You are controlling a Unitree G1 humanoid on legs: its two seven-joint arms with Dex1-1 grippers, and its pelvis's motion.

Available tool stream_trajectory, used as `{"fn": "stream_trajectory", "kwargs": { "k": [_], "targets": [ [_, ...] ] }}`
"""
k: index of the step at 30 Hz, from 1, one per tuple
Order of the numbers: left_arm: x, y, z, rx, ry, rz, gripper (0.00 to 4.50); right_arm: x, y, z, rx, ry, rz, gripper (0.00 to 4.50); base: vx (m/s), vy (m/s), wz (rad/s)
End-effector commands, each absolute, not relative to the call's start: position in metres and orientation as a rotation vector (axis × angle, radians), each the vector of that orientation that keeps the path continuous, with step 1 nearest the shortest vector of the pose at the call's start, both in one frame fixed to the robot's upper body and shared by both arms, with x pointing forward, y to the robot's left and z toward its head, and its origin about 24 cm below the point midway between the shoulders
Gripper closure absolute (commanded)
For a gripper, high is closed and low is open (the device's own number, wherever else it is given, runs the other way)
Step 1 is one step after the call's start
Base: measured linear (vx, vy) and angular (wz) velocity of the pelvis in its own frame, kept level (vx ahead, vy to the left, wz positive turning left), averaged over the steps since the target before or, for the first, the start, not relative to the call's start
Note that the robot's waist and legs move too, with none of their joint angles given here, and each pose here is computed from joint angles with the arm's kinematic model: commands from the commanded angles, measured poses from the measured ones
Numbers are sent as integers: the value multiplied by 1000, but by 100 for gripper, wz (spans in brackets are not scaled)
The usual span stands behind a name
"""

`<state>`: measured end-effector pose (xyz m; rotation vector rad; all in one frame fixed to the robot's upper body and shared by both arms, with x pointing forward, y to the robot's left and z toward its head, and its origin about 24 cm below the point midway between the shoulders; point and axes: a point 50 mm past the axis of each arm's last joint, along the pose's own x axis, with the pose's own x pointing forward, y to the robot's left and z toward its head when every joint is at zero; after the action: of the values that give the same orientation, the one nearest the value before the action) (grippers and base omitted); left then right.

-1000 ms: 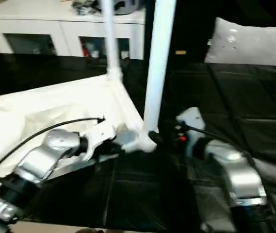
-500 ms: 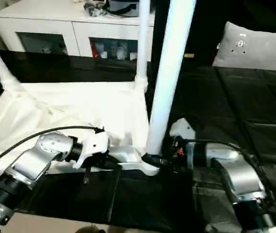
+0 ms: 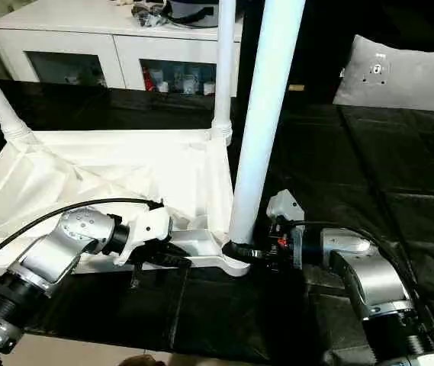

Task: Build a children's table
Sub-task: Rotate leg to tighten

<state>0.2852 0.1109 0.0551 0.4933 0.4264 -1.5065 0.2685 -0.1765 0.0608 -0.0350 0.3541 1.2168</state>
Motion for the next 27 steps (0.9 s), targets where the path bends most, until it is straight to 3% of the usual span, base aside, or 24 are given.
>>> {"fn": "stream_trajectory", "kwargs": {
  "k": [1, 9, 11, 13, 18, 21, 22, 27],
  "targets": [
    [288, 103, 69, 471, 342, -1544, 450, 268, -175, 55, 1, 380, 1220, 206, 0, 0, 0],
    [297, 90, 72, 342, 375, -1323, 450, 288, -168, 31, 50, 434, 849, 206, 0, 0, 0],
    [306, 77, 73, 283, 380, -1164, 450, 304, -163, 21, 122, 455, 602, 206, 0, 0, 0],
    [310, 67, 76, 248, 373, -1090, 450, 309, -159, 22, 82, 450, 469, 206, 0, 0, 0],
    [313, 50, 80, 233, 335, -1033, 450, 310, -142, 31, 63, 374, 429, 206, 0, 0, 0],
    [312, 49, 82, 232, 328, -1034, 450, 309, -138, 34, 117, 352, 441, 206, 0, 0, 0],
    [312, 49, 83, 233, 330, -1027, 450, 309, -137, 35, 126, 351, 435, 150, 0, 0, 0],
    [315, 62, 81, 300, 322, -1004, 450, 304, -138, 45, 123, 307, 479, 110, 0, 0, 0]
  ]
}}
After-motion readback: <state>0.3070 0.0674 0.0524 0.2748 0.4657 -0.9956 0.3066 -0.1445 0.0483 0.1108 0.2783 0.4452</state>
